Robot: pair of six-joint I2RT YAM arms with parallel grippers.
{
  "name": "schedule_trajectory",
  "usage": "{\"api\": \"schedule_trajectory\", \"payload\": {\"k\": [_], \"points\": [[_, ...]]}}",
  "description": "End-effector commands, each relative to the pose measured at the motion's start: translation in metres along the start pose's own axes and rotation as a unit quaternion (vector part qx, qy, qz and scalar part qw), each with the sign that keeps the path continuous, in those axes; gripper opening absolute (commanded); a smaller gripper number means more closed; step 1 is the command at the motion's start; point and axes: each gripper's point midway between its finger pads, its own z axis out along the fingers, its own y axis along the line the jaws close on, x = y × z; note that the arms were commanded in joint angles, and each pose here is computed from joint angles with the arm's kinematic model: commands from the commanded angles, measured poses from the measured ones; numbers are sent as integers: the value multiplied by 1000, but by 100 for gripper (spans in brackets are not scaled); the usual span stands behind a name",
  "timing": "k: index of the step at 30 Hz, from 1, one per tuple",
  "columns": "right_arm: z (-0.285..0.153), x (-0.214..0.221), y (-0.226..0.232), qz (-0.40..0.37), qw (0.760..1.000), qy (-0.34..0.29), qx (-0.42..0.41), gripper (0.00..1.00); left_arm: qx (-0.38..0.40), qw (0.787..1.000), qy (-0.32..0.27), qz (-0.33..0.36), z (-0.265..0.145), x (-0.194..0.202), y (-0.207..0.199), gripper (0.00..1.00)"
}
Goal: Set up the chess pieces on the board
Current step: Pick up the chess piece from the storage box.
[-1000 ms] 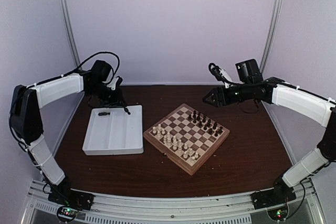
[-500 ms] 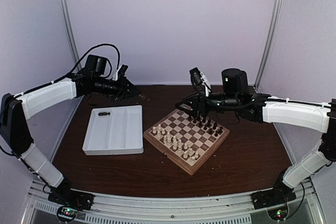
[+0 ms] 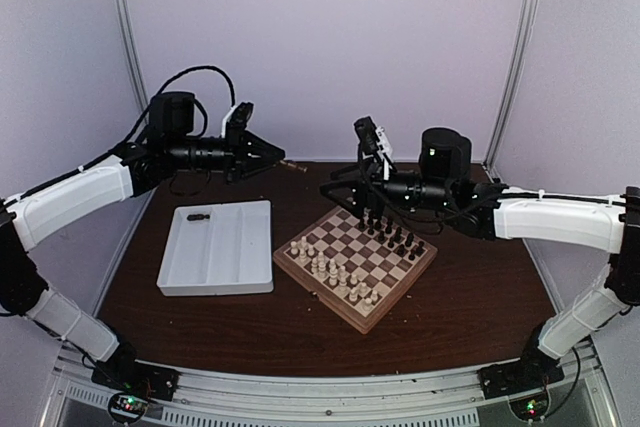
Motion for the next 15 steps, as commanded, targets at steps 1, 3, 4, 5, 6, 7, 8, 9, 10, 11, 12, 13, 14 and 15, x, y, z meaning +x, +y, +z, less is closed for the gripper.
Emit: {"api": "schedule_trajectory", "payload": {"k": [1, 3, 4, 5, 6, 7, 8, 9, 10, 11, 12, 13, 14, 15], "points": [[-2, -26, 10, -42, 999, -31, -4, 60, 37, 999, -15, 30, -14, 0, -33, 12], [0, -29, 15, -49, 998, -33, -10, 58, 39, 999, -13, 32, -15, 3, -36, 13], [1, -31, 17, -54, 998, -35, -13, 57, 41, 999, -9, 32, -15, 5, -38, 13], [3, -32, 20, -58, 998, -36, -18, 57, 42, 999, -7, 31, -14, 6, -39, 13], [4, -33, 22, -63, 997, -36, -21, 56, 44, 998, -5, 32, -14, 7, -40, 13], [5, -34, 24, -66, 997, -37, -23, 56, 45, 998, -3, 32, -13, 9, -41, 13], [7, -34, 26, -70, 997, -38, -25, 56, 47, 998, -3, 32, -13, 9, -42, 13], [8, -35, 27, -73, 996, -39, -24, 55, 48, 998, -1, 33, -13, 10, -43, 13], [8, -36, 28, -76, 996, -40, -24, 55, 49, 998, -1, 32, -13, 11, -44, 13], [9, -36, 28, -78, 996, -41, -22, 54, 50, 998, 0, 32, -13, 11, -45, 13], [10, -36, 29, -80, 996, -41, -22, 53, 51, 998, 0, 33, -13, 12, -45, 13], [11, -36, 29, -81, 996, -41, -23, 51, 50, 998, 0, 32, -12, 12, -45, 13], [12, -36, 30, -82, 996, -40, -23, 49, 51, 998, 0, 31, -12, 13, -46, 13], [13, -37, 30, -84, 995, -40, -23, 48, 53, 998, 2, 31, -11, 14, -46, 13]]}}
